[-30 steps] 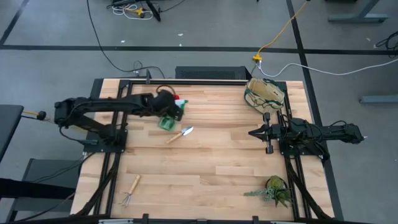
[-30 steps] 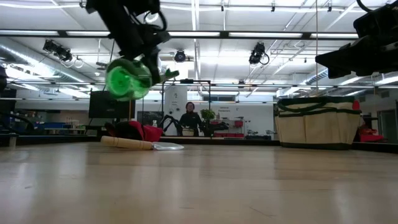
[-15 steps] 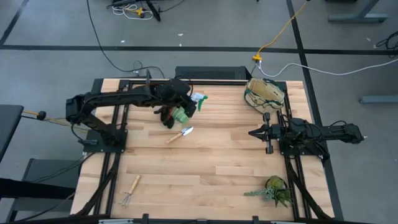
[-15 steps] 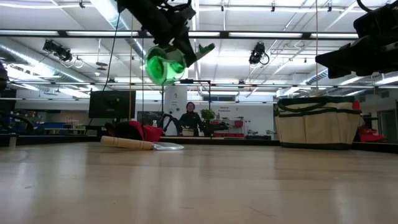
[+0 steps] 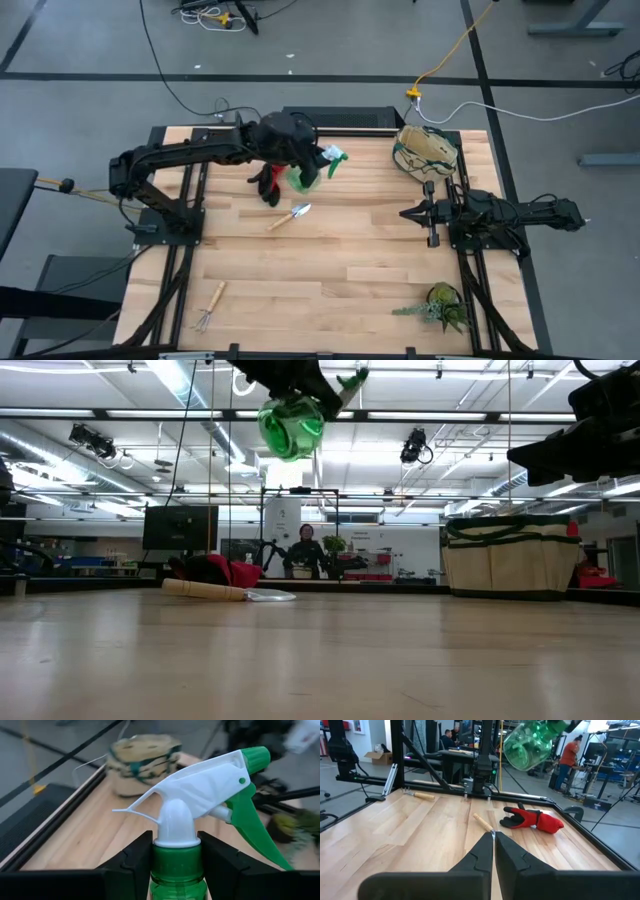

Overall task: Pick & Place Garden tools in Gardening bag
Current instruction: Put the green spray bottle into the gardening bag

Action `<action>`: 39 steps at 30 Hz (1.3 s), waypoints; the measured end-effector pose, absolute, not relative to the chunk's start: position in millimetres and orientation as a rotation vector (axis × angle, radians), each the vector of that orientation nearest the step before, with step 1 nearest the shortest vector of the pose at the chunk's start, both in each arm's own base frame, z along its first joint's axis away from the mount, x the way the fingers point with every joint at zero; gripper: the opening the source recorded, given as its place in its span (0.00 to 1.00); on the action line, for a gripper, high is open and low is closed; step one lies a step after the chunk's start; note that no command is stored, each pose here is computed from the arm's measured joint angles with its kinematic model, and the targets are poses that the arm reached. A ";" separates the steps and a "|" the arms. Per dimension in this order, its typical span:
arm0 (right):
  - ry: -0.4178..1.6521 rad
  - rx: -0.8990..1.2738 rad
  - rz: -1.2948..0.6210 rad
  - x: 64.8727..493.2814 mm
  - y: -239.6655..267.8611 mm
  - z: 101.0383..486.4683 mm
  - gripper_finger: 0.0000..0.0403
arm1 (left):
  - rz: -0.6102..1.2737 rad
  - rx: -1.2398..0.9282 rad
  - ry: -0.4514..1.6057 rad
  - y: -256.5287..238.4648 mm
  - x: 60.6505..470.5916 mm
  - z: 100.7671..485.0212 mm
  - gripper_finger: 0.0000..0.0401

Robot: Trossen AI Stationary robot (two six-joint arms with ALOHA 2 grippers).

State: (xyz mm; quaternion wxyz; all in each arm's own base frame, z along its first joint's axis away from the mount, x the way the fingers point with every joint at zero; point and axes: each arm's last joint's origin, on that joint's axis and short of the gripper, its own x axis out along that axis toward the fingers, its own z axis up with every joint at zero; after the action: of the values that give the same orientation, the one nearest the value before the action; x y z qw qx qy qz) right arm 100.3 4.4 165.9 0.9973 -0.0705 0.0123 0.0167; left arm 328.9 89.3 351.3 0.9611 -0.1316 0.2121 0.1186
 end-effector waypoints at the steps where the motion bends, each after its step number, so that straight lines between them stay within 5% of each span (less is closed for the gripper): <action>1: 0.025 -0.141 0.034 100.3 4.4 165.8 0.06 | 0.212 -0.261 0.421 88.7 329.4 352.4 0.37; 16: 0.025 -0.141 0.034 100.3 4.5 165.7 0.06 | -0.077 -0.263 0.400 80.8 331.1 355.8 0.37; 39: 0.025 -0.141 0.034 100.3 4.4 165.8 0.06 | -0.173 -0.299 0.401 78.1 330.7 356.2 0.35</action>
State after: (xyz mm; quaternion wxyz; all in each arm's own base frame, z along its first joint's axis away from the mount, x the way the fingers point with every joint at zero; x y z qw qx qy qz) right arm 100.3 4.4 165.8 0.9973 -0.0703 0.0127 0.0168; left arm 330.7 78.1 356.2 0.9652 -0.1480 0.1982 -0.0853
